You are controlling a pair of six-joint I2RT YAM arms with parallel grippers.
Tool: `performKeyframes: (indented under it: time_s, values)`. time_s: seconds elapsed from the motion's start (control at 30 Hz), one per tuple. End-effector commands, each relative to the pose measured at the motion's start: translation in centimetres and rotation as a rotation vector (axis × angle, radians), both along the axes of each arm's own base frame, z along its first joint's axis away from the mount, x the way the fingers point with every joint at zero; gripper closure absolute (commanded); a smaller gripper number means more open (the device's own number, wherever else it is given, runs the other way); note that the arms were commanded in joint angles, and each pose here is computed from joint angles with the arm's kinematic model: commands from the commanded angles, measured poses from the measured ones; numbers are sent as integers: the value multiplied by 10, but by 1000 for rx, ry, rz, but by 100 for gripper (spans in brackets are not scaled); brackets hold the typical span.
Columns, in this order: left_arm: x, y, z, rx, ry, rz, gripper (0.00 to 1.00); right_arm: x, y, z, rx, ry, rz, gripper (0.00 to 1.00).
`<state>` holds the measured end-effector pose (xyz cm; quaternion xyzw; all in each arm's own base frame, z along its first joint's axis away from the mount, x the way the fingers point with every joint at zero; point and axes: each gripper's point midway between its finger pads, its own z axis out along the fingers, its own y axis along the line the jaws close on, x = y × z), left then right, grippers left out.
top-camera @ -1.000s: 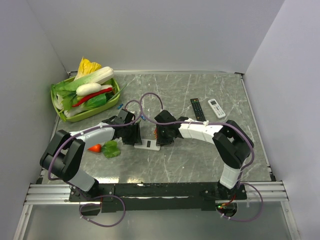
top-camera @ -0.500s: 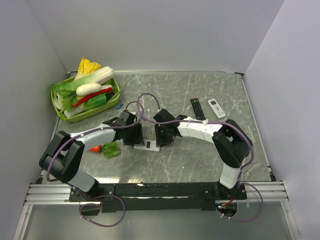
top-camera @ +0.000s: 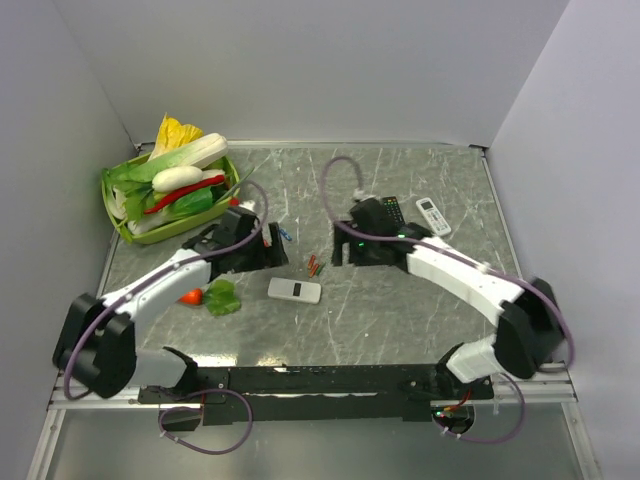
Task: Load the batteries into the remote control
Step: Reset both arms
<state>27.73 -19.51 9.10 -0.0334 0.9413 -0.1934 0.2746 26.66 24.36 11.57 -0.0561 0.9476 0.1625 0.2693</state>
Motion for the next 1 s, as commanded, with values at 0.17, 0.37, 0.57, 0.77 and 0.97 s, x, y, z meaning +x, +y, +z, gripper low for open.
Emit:
performKeyframes:
  time_s: [0.17, 0.37, 0.57, 0.77, 0.97]
  values:
    - [40, 87, 143, -75, -397, 376, 1, 23, -164, 115, -73, -426, -407, 0]
    - [14, 148, 236, -42, -701, 594, 1, -9, -227, 178, -112, -680, -601, 0]
    - [-37, 201, 302, -75, -985, 769, 0, -43, -258, 216, -110, -897, -659, 0]
    - [-72, 225, 332, -139, -1141, 854, 1, -56, -266, 217, -117, -930, -674, 0]
    - [-69, 221, 326, -158, -1100, 854, 3, -55, -265, 215, -117, -959, -657, 0]
